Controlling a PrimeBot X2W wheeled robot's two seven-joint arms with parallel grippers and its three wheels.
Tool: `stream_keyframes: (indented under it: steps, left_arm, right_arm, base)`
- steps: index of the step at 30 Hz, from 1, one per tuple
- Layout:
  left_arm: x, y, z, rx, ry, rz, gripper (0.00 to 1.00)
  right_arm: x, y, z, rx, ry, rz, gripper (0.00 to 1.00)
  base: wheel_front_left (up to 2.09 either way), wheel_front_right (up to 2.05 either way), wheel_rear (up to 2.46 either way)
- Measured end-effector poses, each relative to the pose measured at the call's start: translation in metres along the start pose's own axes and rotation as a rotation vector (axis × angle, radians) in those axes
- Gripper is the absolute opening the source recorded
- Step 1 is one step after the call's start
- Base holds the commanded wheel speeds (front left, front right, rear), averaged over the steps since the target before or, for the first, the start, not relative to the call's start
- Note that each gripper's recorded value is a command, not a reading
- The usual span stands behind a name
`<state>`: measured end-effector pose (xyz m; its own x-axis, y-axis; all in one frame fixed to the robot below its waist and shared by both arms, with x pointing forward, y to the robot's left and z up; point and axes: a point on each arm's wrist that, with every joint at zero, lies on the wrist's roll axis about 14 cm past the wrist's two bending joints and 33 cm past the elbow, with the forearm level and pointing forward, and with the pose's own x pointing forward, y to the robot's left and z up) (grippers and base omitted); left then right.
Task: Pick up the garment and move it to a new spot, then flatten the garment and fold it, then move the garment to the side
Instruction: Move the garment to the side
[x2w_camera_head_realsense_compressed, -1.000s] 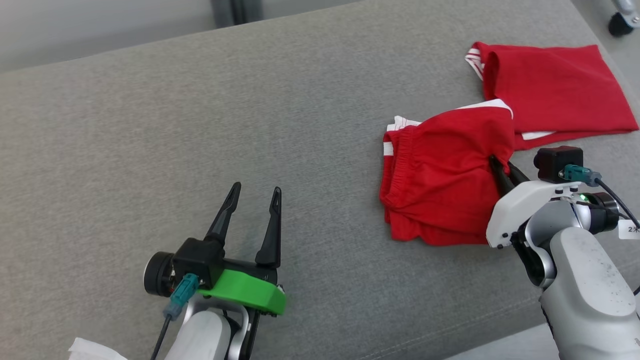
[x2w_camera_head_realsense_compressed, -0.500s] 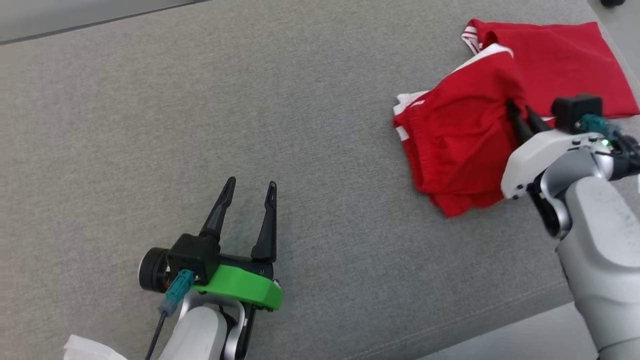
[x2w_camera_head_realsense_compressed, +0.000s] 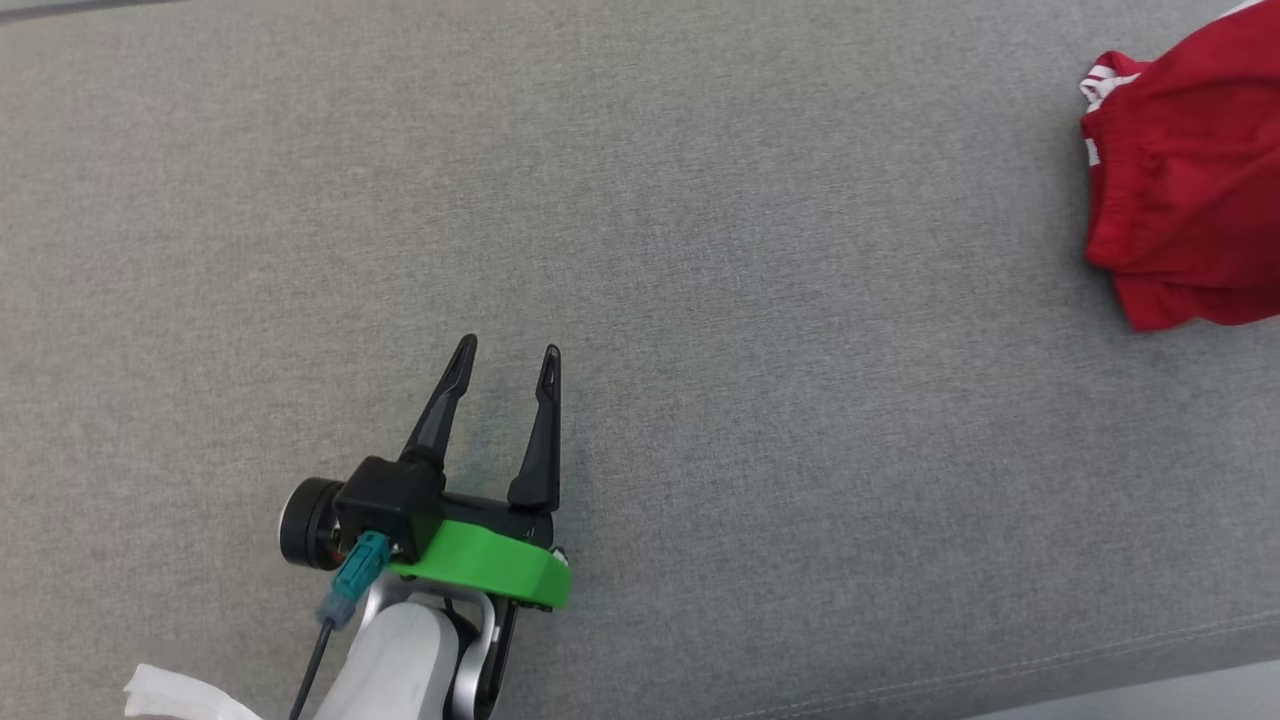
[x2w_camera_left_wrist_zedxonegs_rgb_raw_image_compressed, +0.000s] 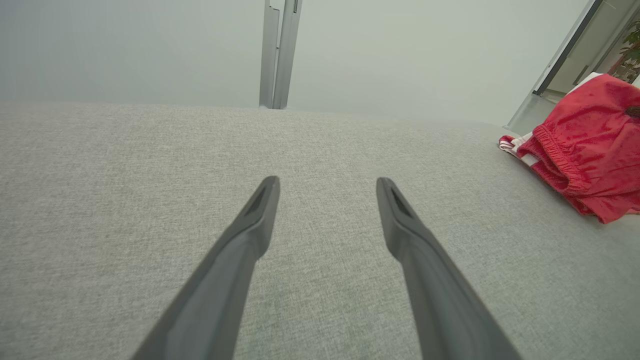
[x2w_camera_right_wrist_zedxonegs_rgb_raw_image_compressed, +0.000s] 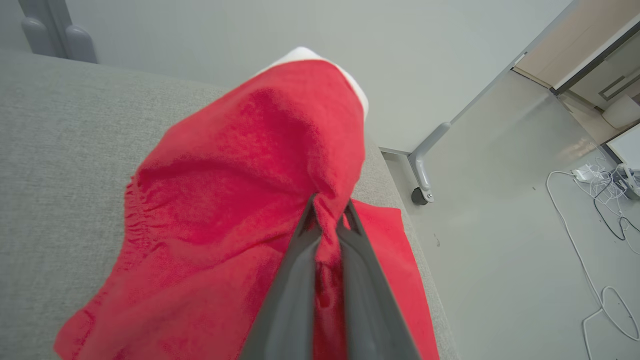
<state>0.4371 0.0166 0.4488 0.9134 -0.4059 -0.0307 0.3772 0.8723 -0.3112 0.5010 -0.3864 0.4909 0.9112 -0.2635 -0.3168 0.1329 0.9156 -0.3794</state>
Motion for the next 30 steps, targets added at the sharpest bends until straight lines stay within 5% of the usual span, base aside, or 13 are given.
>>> stream_keyframes:
  steps: [11,13,14,22,30]
  left_arm:
    - [-0.001,0.021,-0.018,0.011,0.044,0.041,1.0]
    - [-0.001,0.022,-0.022,0.01,0.054,0.042,1.0]
    - [-0.001,0.022,-0.024,0.009,0.059,0.041,1.0]
    - [0.003,0.014,-0.029,0.009,0.075,0.008,1.0]
    - [0.004,0.015,-0.017,0.025,0.05,0.021,1.0]
  right_arm:
    - [0.029,-0.017,-0.032,-0.118,0.105,-0.048,0.01]
    - [0.032,-0.022,-0.031,-0.131,0.086,-0.063,0.46]
    - [0.033,-0.025,-0.031,-0.144,0.082,-0.072,1.0]
    - [0.03,-0.031,-0.023,-0.16,-0.001,-0.112,1.0]
    - [0.025,0.002,0.02,-0.145,-0.154,-0.054,1.0]
  base:
    - [0.0,0.0,0.0]
    - [0.0,0.0,0.0]
    - [0.0,0.0,0.0]
    - [0.0,0.0,0.0]
    - [0.0,0.0,0.0]
